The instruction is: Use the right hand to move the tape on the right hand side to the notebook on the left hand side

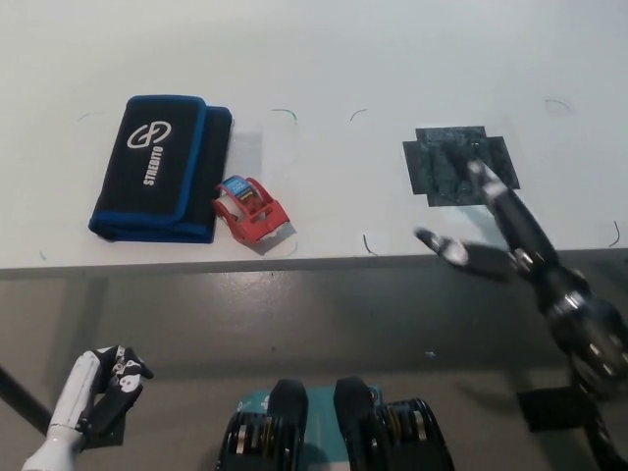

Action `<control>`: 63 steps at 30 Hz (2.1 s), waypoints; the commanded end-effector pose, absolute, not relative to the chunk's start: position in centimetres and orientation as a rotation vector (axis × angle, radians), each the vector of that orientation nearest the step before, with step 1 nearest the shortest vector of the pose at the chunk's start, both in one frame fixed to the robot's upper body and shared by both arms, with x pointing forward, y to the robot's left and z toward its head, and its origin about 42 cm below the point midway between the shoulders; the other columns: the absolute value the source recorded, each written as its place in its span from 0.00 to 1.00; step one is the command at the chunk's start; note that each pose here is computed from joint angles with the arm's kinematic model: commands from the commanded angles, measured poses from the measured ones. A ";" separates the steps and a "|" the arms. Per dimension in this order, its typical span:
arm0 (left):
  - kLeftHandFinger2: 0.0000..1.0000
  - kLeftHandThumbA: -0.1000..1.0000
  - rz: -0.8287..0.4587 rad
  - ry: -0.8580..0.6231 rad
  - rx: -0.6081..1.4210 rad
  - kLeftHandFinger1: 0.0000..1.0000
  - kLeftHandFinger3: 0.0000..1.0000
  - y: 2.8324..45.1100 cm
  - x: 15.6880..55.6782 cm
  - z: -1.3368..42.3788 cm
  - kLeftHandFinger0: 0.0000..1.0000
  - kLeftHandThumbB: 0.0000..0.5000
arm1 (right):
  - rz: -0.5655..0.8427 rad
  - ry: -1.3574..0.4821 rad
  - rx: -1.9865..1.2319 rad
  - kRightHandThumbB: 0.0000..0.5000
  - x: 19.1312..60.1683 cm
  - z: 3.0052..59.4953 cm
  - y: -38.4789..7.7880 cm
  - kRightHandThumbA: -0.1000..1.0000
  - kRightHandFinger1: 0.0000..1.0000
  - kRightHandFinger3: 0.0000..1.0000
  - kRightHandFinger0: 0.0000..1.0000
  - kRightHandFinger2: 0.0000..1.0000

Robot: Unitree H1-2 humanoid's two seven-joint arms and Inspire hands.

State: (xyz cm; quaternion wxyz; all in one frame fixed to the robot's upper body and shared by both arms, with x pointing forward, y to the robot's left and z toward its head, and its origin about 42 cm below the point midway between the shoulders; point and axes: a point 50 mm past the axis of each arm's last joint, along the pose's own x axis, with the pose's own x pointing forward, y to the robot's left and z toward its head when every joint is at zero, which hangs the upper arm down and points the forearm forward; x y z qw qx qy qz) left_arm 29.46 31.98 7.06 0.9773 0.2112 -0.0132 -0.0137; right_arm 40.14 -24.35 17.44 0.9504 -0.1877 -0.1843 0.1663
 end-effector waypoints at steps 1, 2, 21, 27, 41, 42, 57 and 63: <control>0.14 0.49 -0.039 -0.097 0.452 0.00 0.33 32.9 30.6 8.8 0.02 0.41 | 0.346 -0.392 -0.347 0.32 36.1 19.2 -27.3 0.79 1.00 1.00 1.00 1.00; 0.13 0.49 -0.039 -0.098 0.449 0.00 0.33 32.9 30.7 8.8 0.00 0.42 | 0.353 -0.378 -0.335 0.30 35.5 18.7 -27.5 0.78 1.00 1.00 1.00 1.00; 0.19 0.46 -0.063 -0.068 0.467 0.04 0.33 33.1 30.1 8.9 0.03 0.41 | 0.358 -0.171 -0.333 0.19 31.4 10.5 -27.1 0.85 1.00 1.00 1.00 1.00; 0.18 0.43 -0.076 -0.071 0.464 0.03 0.29 33.0 29.7 8.4 0.03 0.41 | 0.363 -0.175 -0.360 0.17 31.1 10.5 -27.3 0.80 1.00 1.00 1.00 1.00; 0.16 0.45 -0.067 -0.059 0.474 0.00 0.29 32.7 29.5 8.3 0.00 0.42 | 0.340 -0.211 -0.456 0.23 31.4 10.7 -28.1 0.80 1.00 1.00 1.00 1.00; 0.17 0.46 -0.065 -0.058 0.474 0.01 0.28 32.6 29.8 8.4 0.01 0.43 | 0.341 -0.222 -0.468 0.23 31.7 10.9 -28.4 0.79 1.00 1.00 1.00 1.00; 0.13 0.46 -0.070 -0.089 0.487 0.00 0.27 32.6 30.6 8.9 0.00 0.43 | 0.309 -0.249 -0.495 0.28 32.5 11.4 -28.8 0.76 1.00 1.00 1.00 1.00; 0.16 0.47 -0.064 -0.075 0.488 0.03 0.28 32.6 30.2 8.6 0.02 0.45 | 0.296 -0.238 -0.474 0.26 32.2 11.1 -29.1 0.74 1.00 1.00 1.00 1.00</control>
